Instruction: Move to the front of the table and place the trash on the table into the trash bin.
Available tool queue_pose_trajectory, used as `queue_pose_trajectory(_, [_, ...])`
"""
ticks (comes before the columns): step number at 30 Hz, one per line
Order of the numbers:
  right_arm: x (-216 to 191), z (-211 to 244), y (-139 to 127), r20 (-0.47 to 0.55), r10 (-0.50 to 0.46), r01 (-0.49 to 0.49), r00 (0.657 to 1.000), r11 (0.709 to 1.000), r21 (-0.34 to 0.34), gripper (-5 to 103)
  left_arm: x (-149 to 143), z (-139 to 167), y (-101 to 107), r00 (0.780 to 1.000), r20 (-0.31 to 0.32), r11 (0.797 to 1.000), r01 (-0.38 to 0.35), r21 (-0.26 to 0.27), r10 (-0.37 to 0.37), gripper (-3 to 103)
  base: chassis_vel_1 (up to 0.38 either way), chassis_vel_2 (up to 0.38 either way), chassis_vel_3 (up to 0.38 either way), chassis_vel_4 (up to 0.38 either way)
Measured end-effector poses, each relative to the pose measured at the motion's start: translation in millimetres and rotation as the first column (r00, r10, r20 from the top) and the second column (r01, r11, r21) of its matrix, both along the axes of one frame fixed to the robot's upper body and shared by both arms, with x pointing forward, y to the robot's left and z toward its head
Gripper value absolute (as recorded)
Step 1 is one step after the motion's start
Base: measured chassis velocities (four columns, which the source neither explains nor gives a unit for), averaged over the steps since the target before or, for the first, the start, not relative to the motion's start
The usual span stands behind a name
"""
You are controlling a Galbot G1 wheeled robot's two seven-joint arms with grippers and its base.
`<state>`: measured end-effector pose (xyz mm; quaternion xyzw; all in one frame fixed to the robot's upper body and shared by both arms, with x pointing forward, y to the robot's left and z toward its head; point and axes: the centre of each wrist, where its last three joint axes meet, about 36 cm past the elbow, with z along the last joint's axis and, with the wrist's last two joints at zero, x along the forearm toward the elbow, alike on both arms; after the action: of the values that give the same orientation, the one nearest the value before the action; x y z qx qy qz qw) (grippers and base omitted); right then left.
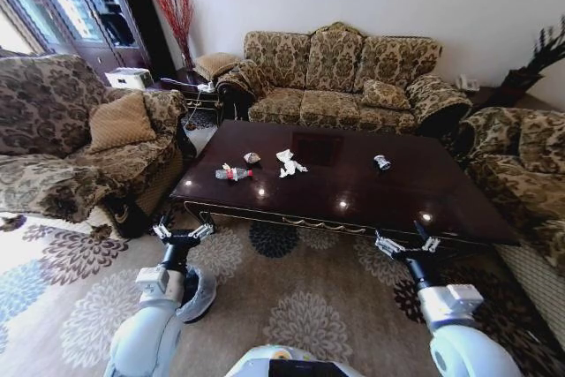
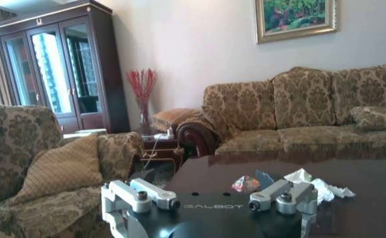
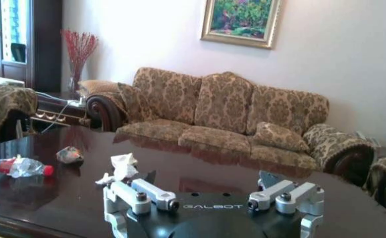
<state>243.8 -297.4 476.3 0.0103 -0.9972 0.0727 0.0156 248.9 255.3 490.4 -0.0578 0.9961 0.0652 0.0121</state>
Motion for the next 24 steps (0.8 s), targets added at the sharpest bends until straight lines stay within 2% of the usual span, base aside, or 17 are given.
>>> queue_pose_trajectory(5, [1,-15,4,0.045,-0.006,0.006,0.999,1.000,0.010,100,0,-3,0,1.000,0.009,1.000,-0.013,-0.008,0.013,100,0.000,0.000,0.000,0.000])
queue_pose_trajectory(15, [6,-28,4,0.065,-0.050,0.049,0.997,0.999,0.011,101,-1,-3,-3,1.000,0.007,1.000,-0.011,-0.011,0.011,100,0.000,0.000,0.000,0.000])
queue_pose_trajectory(18, [6,-34,0,0.067,-0.053,0.052,0.996,0.999,0.011,95,0,-7,-3,1.000,-0.003,1.000,-0.011,-0.012,0.011,100,0.000,0.000,0.000,0.000])
queue_pose_trajectory(21, [6,-37,-1,0.069,-0.050,0.050,0.996,0.999,0.012,100,1,-7,-3,1.000,-0.002,1.000,-0.007,-0.010,0.007,100,0.000,0.000,0.000,0.000])
queue_pose_trajectory(24, [7,-38,-1,0.074,-0.052,0.051,0.996,0.999,0.015,100,1,-7,-3,1.000,-0.002,1.000,-0.002,-0.008,0.002,100,0.000,0.000,0.000,0.000])
